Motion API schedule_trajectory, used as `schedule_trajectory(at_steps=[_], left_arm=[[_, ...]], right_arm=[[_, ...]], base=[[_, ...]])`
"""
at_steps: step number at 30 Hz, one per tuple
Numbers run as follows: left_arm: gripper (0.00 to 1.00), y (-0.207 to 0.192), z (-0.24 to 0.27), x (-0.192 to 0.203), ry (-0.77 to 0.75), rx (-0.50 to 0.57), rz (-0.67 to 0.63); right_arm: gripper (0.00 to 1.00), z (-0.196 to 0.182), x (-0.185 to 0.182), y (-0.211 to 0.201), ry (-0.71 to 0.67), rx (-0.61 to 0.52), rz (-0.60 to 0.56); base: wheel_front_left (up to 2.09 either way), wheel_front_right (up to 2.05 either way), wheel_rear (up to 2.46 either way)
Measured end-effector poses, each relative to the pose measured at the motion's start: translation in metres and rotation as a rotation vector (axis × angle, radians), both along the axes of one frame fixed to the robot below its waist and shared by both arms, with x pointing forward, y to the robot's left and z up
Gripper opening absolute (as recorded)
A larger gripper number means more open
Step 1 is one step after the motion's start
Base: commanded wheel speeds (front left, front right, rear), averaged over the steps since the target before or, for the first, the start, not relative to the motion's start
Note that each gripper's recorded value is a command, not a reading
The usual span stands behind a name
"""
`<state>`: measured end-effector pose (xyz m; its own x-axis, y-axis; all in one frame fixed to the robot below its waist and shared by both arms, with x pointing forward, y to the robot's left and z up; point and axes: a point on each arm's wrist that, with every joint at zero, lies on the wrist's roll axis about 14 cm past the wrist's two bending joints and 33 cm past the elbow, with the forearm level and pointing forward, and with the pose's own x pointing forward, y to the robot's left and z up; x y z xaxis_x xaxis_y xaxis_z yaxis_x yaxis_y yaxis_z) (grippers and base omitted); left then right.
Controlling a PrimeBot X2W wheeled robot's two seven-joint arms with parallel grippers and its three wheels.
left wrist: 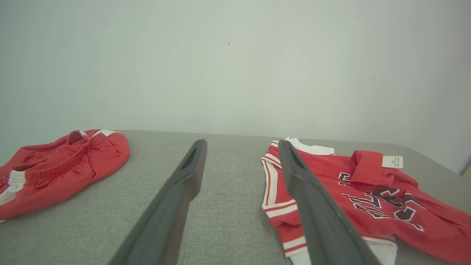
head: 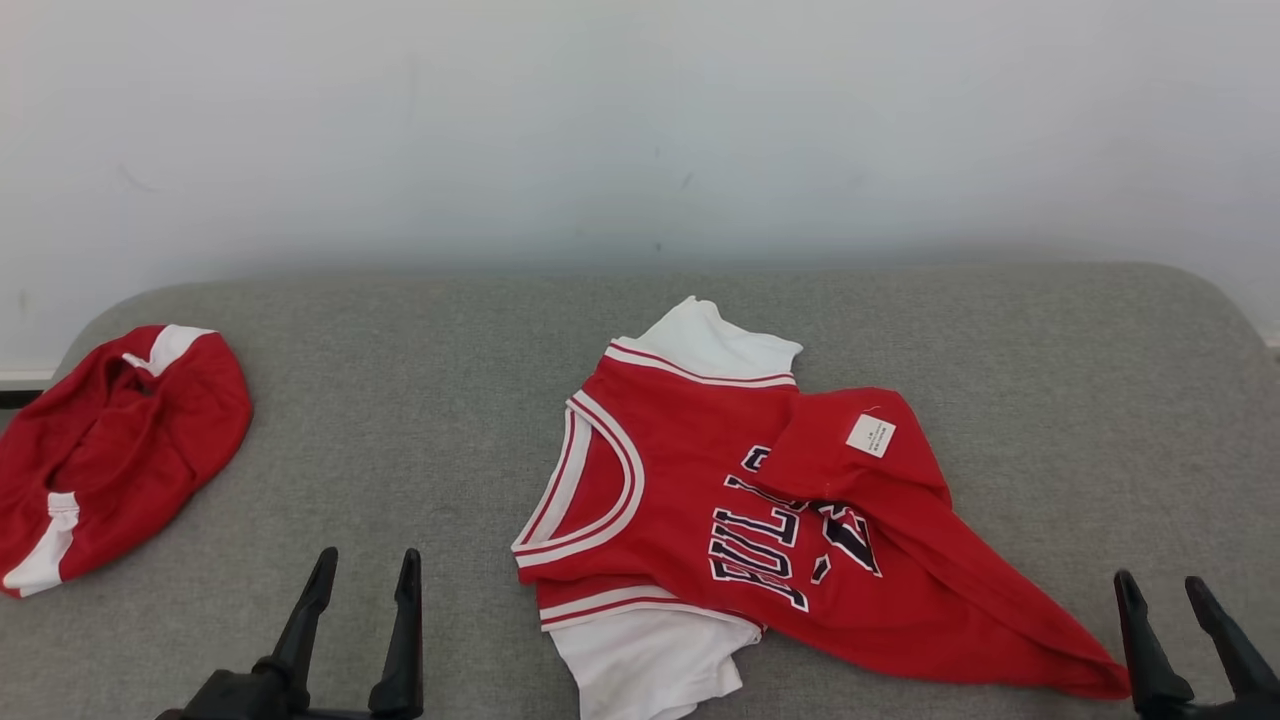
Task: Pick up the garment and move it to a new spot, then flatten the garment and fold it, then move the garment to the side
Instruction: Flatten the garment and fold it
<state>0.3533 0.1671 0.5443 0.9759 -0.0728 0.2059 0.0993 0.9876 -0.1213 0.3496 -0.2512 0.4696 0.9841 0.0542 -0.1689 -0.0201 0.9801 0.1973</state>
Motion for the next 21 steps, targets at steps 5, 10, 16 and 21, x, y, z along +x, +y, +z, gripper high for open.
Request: schedule_trajectory(at_steps=[5, 10, 16, 21], left_arm=[[1.00, 0.001, -0.001, -0.002, 0.002, 0.007, 0.001], [1.00, 0.004, 0.001, -0.003, -0.005, 0.023, 0.006], [1.00, 0.018, 0.004, -0.007, -0.014, 0.040, 0.033], [1.00, 0.030, 0.004, -0.013, -0.016, 0.070, 0.049]], right_arm=[[1.00, 0.035, 0.003, 0.014, -0.172, -0.024, 0.008], [1.00, 0.056, -0.001, 0.031, -0.275, -0.030, 0.025], [1.00, 0.067, -0.008, 0.046, -0.334, -0.054, 0.051], [1.00, 0.073, -0.012, 0.050, -0.363, -0.066, 0.050]], base=[[0.00, 0.00, 0.00], [0.00, 0.00, 0.00], [0.00, 0.00, 0.00], [0.00, 0.00, 0.00]])
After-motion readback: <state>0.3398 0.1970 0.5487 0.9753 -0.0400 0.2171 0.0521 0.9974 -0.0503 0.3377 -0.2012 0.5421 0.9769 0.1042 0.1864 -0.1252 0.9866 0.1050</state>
